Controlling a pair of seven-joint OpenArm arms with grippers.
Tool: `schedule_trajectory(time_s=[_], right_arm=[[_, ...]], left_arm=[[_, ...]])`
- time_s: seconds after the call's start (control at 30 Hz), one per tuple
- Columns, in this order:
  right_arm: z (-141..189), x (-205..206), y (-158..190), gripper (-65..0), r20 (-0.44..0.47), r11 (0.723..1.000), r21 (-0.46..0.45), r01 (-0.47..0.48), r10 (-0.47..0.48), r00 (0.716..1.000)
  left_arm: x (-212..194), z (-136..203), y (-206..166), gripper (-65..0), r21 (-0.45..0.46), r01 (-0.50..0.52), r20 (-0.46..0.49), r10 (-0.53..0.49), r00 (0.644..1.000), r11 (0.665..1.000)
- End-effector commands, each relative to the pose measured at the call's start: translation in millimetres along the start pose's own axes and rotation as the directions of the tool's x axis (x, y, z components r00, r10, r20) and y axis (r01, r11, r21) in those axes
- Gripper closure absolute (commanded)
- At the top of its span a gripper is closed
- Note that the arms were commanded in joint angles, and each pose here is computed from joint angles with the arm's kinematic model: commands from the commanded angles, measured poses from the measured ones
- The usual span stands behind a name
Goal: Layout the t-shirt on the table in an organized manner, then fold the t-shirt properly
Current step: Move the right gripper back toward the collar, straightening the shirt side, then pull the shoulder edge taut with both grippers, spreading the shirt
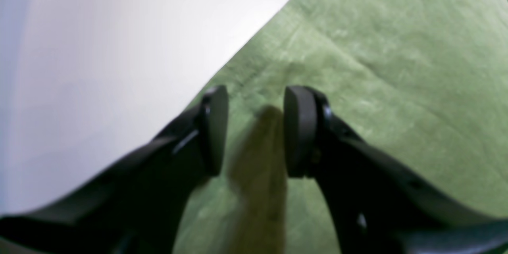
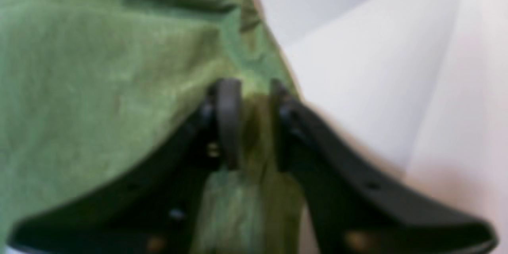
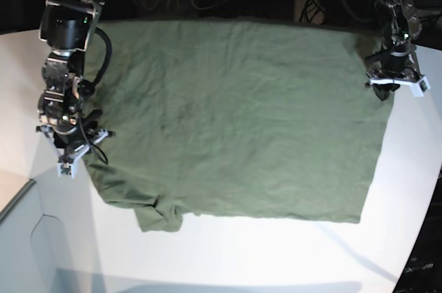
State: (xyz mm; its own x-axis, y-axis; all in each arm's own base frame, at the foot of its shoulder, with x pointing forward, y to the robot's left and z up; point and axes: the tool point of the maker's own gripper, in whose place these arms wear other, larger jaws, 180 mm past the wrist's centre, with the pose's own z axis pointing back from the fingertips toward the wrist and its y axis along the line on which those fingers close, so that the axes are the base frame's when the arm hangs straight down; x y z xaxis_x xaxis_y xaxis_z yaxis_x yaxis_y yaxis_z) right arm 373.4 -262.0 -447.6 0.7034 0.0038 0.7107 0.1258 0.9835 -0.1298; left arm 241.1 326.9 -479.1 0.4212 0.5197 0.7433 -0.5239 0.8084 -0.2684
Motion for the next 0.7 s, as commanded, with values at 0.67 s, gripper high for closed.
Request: schedule_trajectory(time_s=[0.67], right_arm=[[98.2,-51.5,3.2,-33.1,0.093,0.998,-0.045,-0.034,0.039,0.995]], left_arm=[[13.0,14.6,-2.9,-23.9,0.012,-0.018,-0.063,0.019,0.998,1.0]])
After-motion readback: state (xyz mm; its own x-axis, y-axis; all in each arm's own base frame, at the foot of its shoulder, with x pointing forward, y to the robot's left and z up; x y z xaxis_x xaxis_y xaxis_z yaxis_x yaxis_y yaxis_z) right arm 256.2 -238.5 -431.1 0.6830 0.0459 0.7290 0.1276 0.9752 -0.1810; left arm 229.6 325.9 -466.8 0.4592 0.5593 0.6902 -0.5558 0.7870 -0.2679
